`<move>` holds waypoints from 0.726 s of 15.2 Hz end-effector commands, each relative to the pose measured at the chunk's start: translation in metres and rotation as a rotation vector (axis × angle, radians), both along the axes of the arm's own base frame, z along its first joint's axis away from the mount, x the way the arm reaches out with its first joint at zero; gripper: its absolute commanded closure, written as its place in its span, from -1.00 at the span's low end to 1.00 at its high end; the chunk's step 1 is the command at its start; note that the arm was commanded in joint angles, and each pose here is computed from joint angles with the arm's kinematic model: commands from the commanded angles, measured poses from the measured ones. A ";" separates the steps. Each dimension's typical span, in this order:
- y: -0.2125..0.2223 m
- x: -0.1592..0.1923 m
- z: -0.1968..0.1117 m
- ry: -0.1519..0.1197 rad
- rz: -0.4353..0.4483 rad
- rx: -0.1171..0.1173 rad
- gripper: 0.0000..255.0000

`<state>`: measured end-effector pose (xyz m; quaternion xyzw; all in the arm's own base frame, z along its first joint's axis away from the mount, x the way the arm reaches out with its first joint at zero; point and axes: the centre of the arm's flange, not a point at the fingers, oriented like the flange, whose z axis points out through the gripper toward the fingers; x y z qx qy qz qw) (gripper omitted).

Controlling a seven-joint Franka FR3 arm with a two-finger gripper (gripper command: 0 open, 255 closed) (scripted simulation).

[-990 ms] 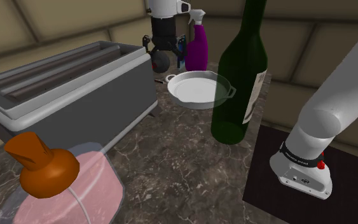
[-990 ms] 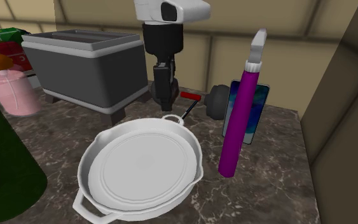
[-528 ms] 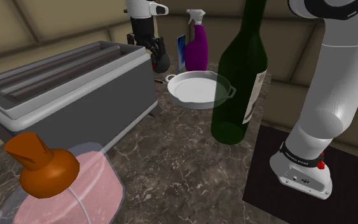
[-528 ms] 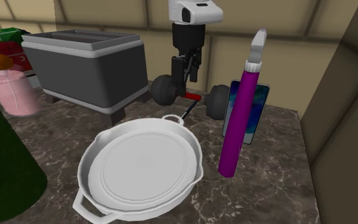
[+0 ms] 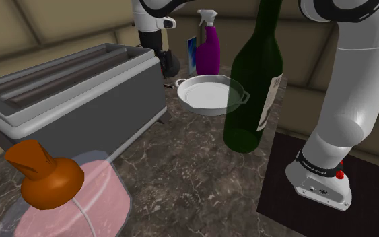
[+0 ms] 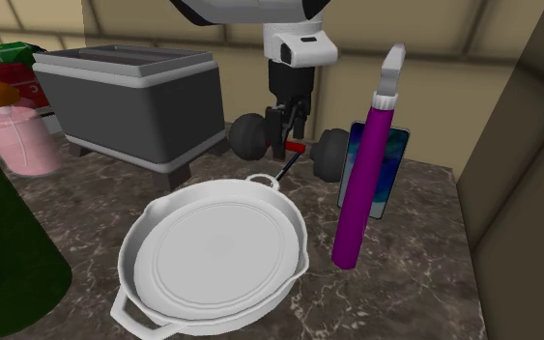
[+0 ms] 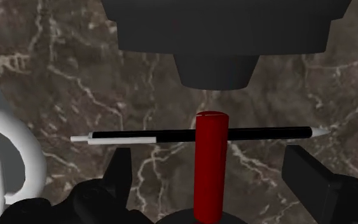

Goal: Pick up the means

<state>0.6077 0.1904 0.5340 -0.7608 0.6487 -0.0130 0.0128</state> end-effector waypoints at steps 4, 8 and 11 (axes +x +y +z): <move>0.000 0.000 -0.004 0.000 0.000 0.000 1.00; 0.000 0.000 -0.004 0.000 0.000 0.000 1.00; 0.000 0.000 -0.004 0.000 0.000 0.000 1.00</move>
